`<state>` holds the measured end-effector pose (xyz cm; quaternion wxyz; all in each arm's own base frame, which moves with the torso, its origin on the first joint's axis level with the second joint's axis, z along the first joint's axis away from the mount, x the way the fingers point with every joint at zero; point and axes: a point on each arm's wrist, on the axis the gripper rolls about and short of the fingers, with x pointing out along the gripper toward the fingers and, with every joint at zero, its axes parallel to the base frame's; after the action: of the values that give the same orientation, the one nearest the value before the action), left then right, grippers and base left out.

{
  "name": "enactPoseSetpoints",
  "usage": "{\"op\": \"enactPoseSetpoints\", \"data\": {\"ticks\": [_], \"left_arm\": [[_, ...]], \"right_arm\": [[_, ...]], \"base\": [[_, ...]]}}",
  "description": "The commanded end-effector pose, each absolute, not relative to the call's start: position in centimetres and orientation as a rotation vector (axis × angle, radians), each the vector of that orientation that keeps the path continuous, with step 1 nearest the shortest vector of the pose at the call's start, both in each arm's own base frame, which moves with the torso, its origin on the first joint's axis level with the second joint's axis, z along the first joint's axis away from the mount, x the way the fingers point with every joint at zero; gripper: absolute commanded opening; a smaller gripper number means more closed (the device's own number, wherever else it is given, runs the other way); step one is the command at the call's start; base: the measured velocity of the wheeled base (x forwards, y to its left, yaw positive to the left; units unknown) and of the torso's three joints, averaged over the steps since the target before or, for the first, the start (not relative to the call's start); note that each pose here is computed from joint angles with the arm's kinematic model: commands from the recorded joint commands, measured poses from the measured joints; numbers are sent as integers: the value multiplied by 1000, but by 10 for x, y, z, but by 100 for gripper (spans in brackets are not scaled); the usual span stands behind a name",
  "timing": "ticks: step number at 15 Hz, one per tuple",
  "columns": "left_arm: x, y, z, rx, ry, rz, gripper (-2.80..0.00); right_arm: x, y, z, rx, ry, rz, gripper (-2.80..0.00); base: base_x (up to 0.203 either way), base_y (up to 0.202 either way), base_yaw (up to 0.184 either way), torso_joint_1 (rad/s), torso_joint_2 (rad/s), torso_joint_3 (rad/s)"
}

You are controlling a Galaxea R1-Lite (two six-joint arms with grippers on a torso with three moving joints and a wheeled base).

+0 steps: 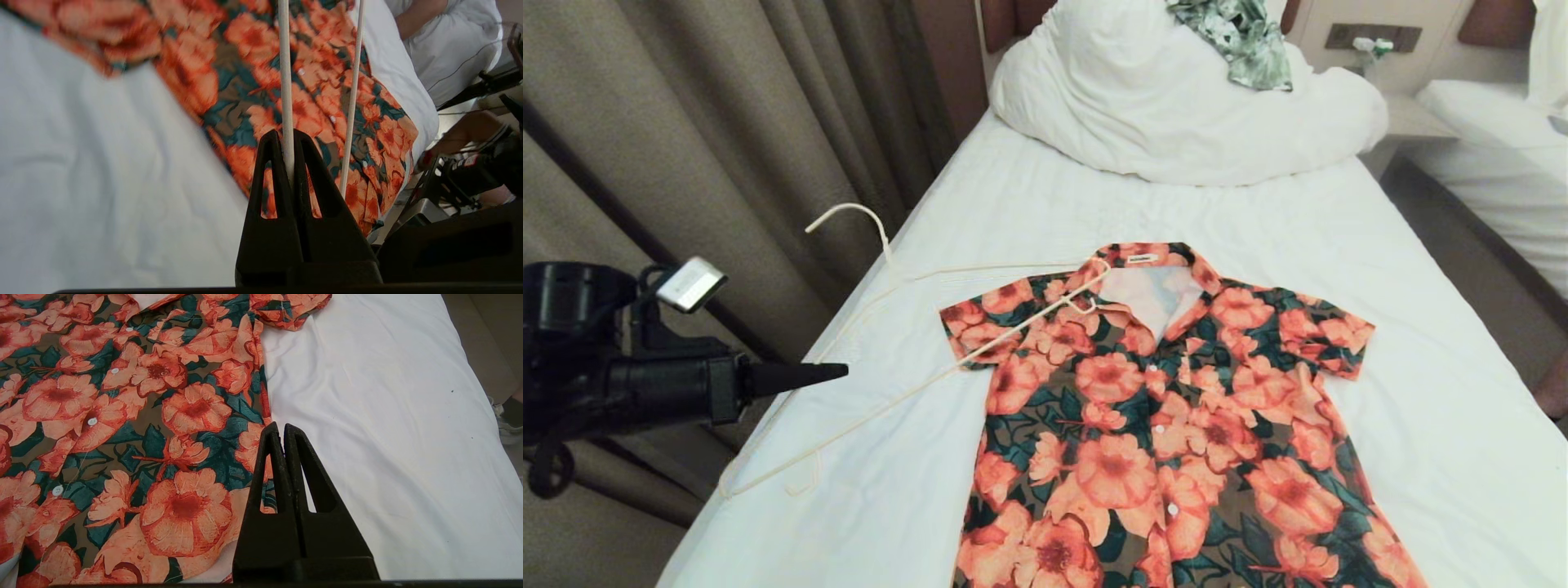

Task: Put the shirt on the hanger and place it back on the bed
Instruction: Lift the shirt and hanger

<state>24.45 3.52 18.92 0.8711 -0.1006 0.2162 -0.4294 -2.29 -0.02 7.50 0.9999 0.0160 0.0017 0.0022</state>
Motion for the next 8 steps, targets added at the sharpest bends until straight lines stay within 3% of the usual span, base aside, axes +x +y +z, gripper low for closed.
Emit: {"op": "enactPoseSetpoints", "data": {"ticks": [1, 4, 8], "left_arm": [[220, 23, 229, -99, 317, -933, -280], [212, 0, 262, -93, 260, -1013, -280], [207, -21, 272, -62, 224, -1102, -280]], "right_arm": [[-23, 0, 75, 32, 5, 5, -280], [-23, 0, 75, 32, 5, 6, -280], [-23, 0, 75, 32, 4, 5, -280]], "base": [[0, 0, 0, 0, 0, 0], [0, 0, 0, 0, 0, 0], [0, 0, 0, 0, 0, 0]]}}
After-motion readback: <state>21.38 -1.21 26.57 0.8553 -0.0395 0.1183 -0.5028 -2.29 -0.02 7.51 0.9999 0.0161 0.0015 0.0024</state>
